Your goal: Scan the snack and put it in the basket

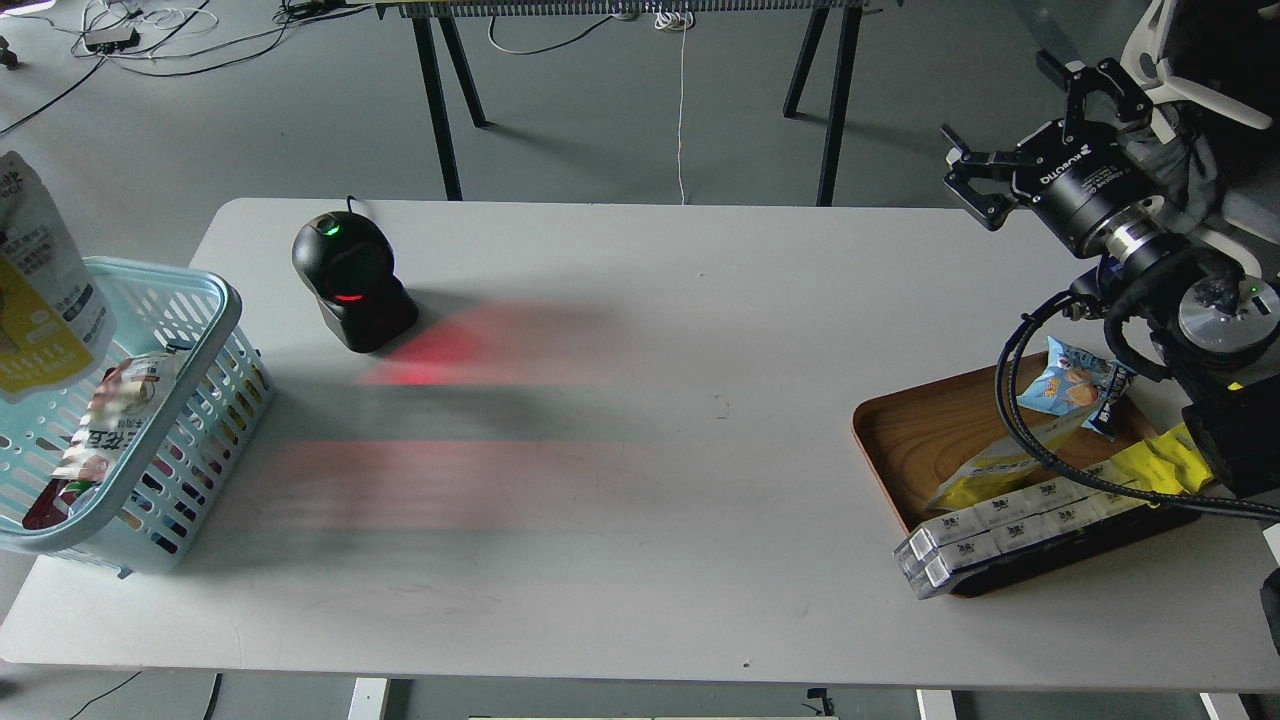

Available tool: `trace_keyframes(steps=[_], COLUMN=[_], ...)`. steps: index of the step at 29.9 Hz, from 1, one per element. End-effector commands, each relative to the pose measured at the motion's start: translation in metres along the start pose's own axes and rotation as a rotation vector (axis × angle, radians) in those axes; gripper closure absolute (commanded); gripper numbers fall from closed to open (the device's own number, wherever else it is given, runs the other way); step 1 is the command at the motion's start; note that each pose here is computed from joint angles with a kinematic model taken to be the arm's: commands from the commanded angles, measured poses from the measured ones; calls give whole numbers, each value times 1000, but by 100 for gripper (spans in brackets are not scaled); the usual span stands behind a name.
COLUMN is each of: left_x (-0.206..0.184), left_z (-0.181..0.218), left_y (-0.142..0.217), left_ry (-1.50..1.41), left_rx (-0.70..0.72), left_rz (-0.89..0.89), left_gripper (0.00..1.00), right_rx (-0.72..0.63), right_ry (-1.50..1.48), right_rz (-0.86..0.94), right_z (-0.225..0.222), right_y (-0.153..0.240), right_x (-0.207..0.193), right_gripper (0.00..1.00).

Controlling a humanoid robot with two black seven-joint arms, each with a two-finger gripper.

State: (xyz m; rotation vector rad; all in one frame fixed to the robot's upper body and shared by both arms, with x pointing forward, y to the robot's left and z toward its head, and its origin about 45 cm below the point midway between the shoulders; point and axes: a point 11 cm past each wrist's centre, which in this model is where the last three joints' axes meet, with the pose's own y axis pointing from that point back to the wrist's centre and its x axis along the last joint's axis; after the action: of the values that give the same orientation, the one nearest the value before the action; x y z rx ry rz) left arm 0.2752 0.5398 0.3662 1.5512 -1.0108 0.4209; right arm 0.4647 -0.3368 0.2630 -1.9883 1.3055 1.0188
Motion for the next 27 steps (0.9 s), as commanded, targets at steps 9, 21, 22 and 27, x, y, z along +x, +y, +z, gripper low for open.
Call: trace_keyframes(steps=[9, 21, 22, 27], left_x=[-60, -66, -64, -39], left_z=[-11, -12, -13, -18], left_y=[-8, -10, -10, -9], left_ry=[18, 32, 53, 119], left_rx=[24, 25, 28, 55], left_rz=[-77, -35, -15, 121], left_gripper=[98, 11, 4, 1], right_rx=[-14, -15, -13, -15], right_ry=[25, 23, 22, 23], right_rz=[6, -4, -6, -15], right_z=[3, 4, 3, 4], right_y=[-1, -4, -4, -5], right_x=[0, -4, -4, -7], right_gripper=[1, 1, 1, 1])
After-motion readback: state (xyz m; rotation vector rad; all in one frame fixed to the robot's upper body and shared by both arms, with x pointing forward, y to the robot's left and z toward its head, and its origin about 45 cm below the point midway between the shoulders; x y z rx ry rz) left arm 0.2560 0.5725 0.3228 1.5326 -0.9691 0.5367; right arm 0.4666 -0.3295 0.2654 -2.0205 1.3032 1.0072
